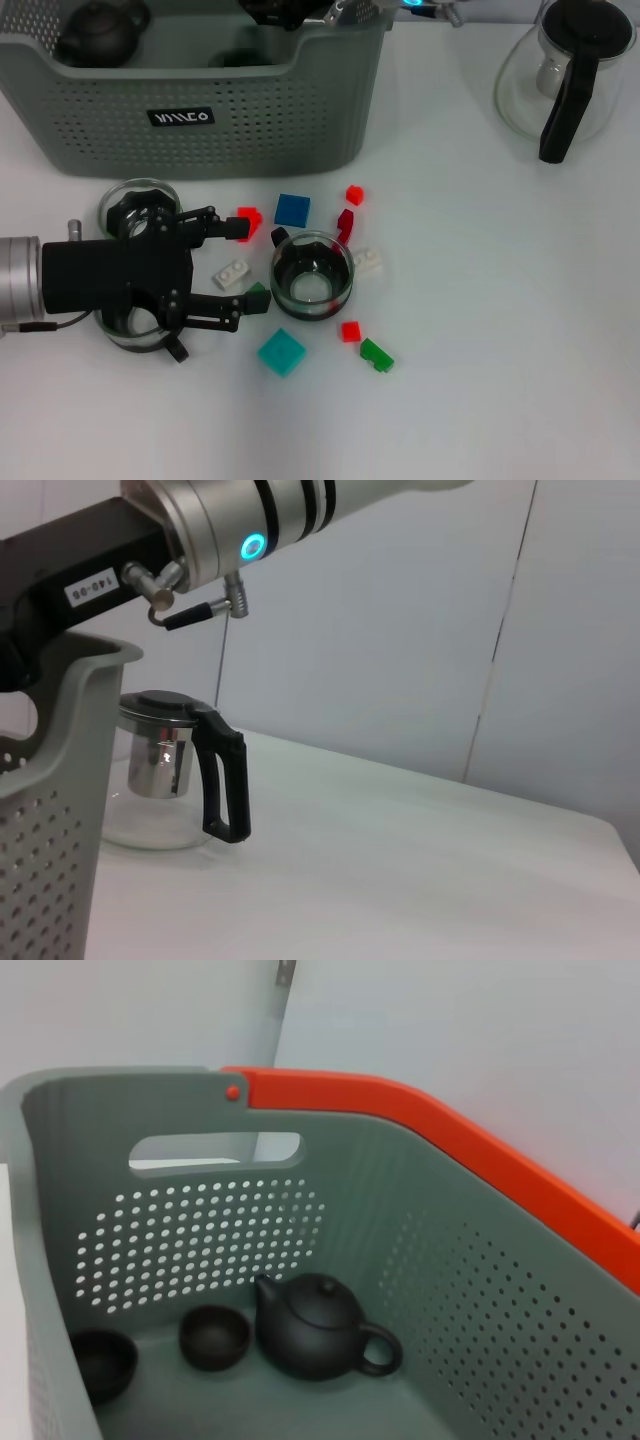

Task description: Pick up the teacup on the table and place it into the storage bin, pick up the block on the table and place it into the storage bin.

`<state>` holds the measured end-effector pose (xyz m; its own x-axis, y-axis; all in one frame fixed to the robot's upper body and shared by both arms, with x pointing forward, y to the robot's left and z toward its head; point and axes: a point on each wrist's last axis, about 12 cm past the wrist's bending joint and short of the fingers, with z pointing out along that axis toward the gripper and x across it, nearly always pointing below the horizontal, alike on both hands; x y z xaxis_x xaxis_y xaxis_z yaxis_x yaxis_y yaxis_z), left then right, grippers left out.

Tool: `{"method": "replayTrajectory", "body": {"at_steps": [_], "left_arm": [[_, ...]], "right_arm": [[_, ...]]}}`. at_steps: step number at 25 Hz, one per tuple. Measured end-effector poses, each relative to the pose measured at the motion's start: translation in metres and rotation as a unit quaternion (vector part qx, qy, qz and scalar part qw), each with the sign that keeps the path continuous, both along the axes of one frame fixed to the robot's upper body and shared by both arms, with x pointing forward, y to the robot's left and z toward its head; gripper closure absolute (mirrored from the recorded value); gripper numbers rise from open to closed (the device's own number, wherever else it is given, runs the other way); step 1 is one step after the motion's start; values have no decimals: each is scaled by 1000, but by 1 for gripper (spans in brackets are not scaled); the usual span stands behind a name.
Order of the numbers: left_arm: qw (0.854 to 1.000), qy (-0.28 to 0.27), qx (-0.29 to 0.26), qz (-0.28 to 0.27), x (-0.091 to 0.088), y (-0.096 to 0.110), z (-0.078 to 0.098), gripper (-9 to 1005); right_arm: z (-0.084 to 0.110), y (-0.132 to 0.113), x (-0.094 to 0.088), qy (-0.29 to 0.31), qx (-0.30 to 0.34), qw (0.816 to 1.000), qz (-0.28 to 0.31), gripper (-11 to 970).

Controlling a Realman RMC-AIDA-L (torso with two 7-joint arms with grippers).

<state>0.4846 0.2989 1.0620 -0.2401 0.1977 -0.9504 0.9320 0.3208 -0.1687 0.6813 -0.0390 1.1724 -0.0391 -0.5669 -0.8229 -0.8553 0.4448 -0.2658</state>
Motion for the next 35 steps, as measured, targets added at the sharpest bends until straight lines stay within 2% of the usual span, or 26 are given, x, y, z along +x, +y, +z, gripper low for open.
{"method": "replayTrajectory", "body": {"at_steps": [1, 6, 11, 14, 15, 17, 19, 20, 25, 30, 35], "left_arm": [[1000, 0, 0, 0, 0, 0, 0, 63], [1000, 2, 0, 3, -2, 1, -1, 63], [1000, 4, -2, 10, -3, 4, -1, 63], [1000, 6, -1, 14, -6, 7, -2, 63], [1000, 7, 0, 18, -6, 8, -3, 63], [1000, 7, -1, 20, -7, 9, -3, 64], [1000, 7, -2, 23, -7, 9, -3, 64], [1000, 7, -2, 24, -7, 10, -3, 64], [1000, 8, -3, 26, -9, 10, -5, 64], [1000, 8, -3, 26, -10, 10, -6, 64], [1000, 10, -2, 27, -12, 10, -7, 64]], "right_arm": [[0, 0, 0, -1, 1, 1000, 0, 665], [3, -4, 0, -7, 8, 1000, -1, 429], [20, -9, -4, -22, 49, 998, 9, 392], [37, -17, -10, -34, 87, 996, 15, 391], [48, -23, -14, -39, 113, 993, 18, 391], [54, -28, -17, -40, 127, 991, 19, 391], [65, -39, -27, -31, 155, 987, 28, 262], [67, -42, -30, -25, 163, 986, 33, 231], [75, -54, -47, 4, 174, 983, 59, 74], [75, -65, -70, 32, 155, 983, 88, 46], [64, -76, -89, 91, 134, 979, 127, 18]]}}
